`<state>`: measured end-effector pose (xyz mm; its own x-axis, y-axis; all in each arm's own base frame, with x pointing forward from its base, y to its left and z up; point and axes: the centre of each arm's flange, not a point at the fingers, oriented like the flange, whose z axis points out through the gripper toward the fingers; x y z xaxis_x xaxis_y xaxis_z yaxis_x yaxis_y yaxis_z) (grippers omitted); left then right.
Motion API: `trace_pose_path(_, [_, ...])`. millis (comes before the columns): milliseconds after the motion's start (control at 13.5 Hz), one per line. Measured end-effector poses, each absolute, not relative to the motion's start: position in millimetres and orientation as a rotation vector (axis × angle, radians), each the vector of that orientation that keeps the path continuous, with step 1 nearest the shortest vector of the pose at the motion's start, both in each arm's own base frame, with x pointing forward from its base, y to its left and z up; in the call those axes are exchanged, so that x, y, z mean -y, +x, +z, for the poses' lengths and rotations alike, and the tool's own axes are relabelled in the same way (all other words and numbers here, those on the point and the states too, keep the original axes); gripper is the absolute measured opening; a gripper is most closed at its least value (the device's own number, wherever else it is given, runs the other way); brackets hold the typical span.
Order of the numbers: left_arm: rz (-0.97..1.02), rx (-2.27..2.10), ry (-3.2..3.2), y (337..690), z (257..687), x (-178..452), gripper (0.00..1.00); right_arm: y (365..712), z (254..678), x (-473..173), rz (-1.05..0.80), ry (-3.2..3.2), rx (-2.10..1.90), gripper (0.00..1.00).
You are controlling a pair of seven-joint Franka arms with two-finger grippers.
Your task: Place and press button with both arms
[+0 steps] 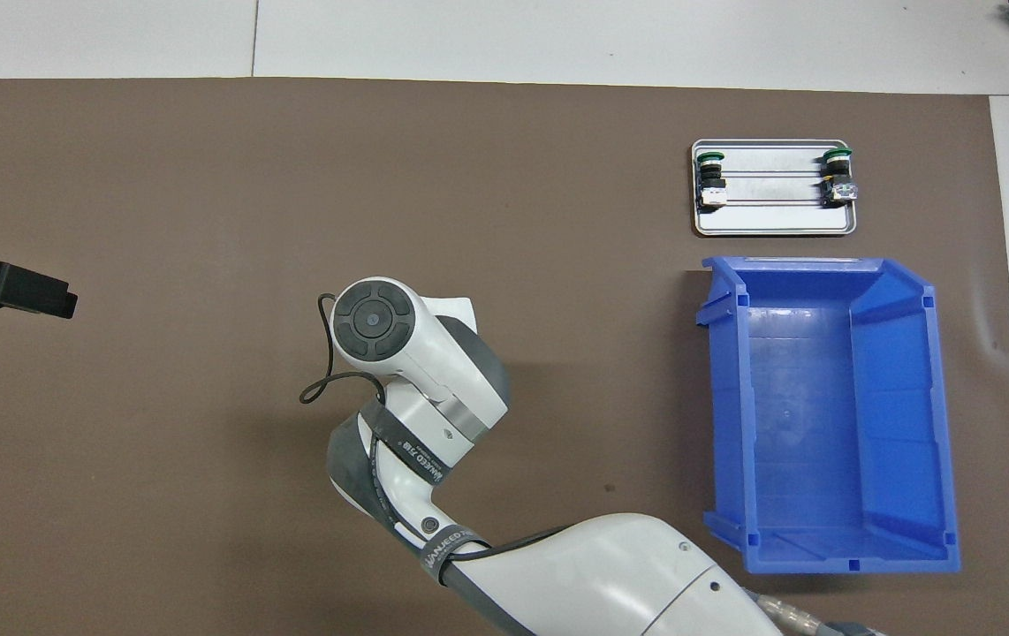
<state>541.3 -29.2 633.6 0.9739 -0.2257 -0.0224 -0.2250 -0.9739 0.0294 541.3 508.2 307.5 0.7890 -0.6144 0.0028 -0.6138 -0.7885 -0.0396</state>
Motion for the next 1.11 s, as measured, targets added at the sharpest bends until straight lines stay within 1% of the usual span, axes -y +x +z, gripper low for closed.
trace_pose_path(74, [-0.04, 0.353, 3.095, 541, 634, 29, 1.0, 549, 313, -499, -0.018, -2.948, -1.026, 0.44])
trace_pose_path(222, [-0.04, 0.353, 3.095, 541, 634, 29, 1.0, 575, 344, -469, -0.024, -2.945, -1.03, 0.44])
trace_pose_path(443, [-0.04, 0.353, 3.095, 541, 634, 29, 1.0, 617, 422, -389, -0.041, -2.946, -0.966, 0.44])
trace_pose_path(517, [-0.04, 0.353, 3.095, 541, 634, 29, 1.0, 627, 449, -356, -0.034, -2.955, -0.933, 0.44])
trace_pose_path(665, [-0.04, 0.353, 3.095, 541, 634, 29, 1.0, 638, 488, -298, -0.022, -2.984, -0.863, 0.44])
trace_pose_path(739, [-0.04, 0.353, 3.095, 541, 634, 29, 1.0, 642, 501, -266, -0.004, -3.01, -0.813, 0.44])
trace_pose_path(886, [-0.04, 0.353, 3.095, 541, 634, 29, 1.0, 655, 512, -204, 0.025, -3.042, -0.74, 0.44])
trace_pose_path(1108, [-0.04, 0.353, 3.095, 541, 634, 29, 1.0, 667, 503, -118, 0.068, -3.07, -0.655, 0.44])
